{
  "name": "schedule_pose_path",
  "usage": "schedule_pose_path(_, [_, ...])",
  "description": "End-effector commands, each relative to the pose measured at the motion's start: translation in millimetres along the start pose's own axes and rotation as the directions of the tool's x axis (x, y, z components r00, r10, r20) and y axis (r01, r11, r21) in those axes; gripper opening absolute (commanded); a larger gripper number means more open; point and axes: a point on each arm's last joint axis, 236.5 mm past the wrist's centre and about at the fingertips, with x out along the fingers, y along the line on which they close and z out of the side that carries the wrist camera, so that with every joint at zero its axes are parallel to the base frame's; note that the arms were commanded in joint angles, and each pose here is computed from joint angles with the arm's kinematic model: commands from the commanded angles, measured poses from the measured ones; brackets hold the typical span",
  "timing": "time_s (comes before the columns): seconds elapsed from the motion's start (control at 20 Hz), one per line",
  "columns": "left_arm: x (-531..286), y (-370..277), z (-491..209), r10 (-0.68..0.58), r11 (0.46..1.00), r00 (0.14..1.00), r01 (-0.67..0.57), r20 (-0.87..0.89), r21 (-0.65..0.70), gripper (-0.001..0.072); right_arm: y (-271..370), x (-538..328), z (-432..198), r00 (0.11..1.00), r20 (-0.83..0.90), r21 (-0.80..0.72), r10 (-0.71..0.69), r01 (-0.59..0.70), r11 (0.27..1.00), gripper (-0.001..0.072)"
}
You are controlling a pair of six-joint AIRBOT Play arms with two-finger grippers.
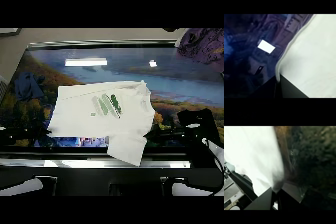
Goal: Fold the clothes and pants, and hang the long-sleeved shirts on hangers.
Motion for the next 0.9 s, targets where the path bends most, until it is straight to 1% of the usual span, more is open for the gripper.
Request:
schedule_pose_path(0.0, [-0.9,-5.4,-0.8,-0.019,1.000,1.000,0.019,-0.003,-0.001,0.0021,17.0,-1.7,-5.2,0.997,-0.025,-0.037,0.066,-0.067,0.997,0.0034])
schedule_pose_path(0.1, [-9.3,-23.3,8.9,-0.053,0.998,0.998,0.051,0.039,0.040,0.0020,47.6,-10.9,3.9,0.989,-0.020,-0.101,0.145,-0.146,0.984,0.0033])
schedule_pose_path(0.2, [-26.6,-59.0,28.4,-0.103,0.989,0.988,0.089,0.117,0.119,0.0020,85.8,-23.2,28.0,0.989,0.021,-0.232,0.148,-0.140,0.963,0.0032])
schedule_pose_path(0.3, [-56.4,-113.6,51.0,-0.173,0.962,0.965,0.121,0.200,0.246,0.0019,148.3,-40.2,58.9,0.986,0.097,-0.404,0.135,-0.085,0.911,0.0032])
schedule_pose_path(0.35, [-77.5,-146.5,62.4,-0.209,0.940,0.947,0.127,0.243,0.316,0.0019,186.7,-57.1,77.5,0.977,0.173,-0.486,0.124,-0.025,0.874,0.0032])
schedule_pose_path(0.4, [-101.6,-179.8,72.7,-0.247,0.916,0.925,0.126,0.289,0.380,0.0019,227.3,-79.2,91.4,0.958,0.254,-0.565,0.132,0.036,0.824,0.0032])
schedule_pose_path(0.45, [-135.1,-219.6,81.2,-0.298,0.880,0.891,0.118,0.342,0.459,0.0019,273.2,-110.2,100.9,0.925,0.346,-0.634,0.156,0.108,0.766,0.0032])
schedule_pose_path(0.5, [-171.3,-257.3,84.1,-0.354,0.841,0.850,0.107,0.389,0.531,0.0019,313.5,-144.1,102.4,0.885,0.426,-0.683,0.187,0.179,0.708,0.0032])
schedule_pose_path(0.6, [-262.7,-332.8,70.4,-0.488,0.741,0.731,0.058,0.477,0.669,0.0019,388.5,-223.2,74.3,0.786,0.558,-0.754,0.266,0.348,0.557,0.0032])
schedule_pose_path(0.65, [-312.8,-365.2,49.9,-0.557,0.682,0.656,0.013,0.509,0.731,0.0019,410.6,-259.4,52.1,0.729,0.624,-0.746,0.283,0.446,0.494,0.0033])
schedule_pose_path(0.7, [-359.3,-387.8,25.4,-0.607,0.641,0.583,-0.045,0.541,0.767,0.0019,429.6,-294.9,22.2,0.659,0.681,-0.721,0.317,0.530,0.447,0.0033])
schedule_pose_path(0.75, [-397.7,-399.5,2.5,-0.630,0.620,0.517,-0.115,0.580,0.776,0.0019,442.3,-322.7,-9.1,0.593,0.719,-0.694,0.363,0.590,0.412,0.0033])
schedule_pose_path(0.8, [-431.0,-404.1,-19.8,-0.638,0.613,0.452,-0.191,0.623,0.766,0.0019,447.3,-349.2,-39.3,0.517,0.758,-0.650,0.397,0.652,0.391,0.0033])
schedule_pose_path(0.85, [-461.5,-402.5,-42.1,-0.635,0.623,0.383,-0.259,0.671,0.738,0.0019,448.3,-371.7,-73.9,0.452,0.784,-0.607,0.425,0.702,0.372,0.0033])
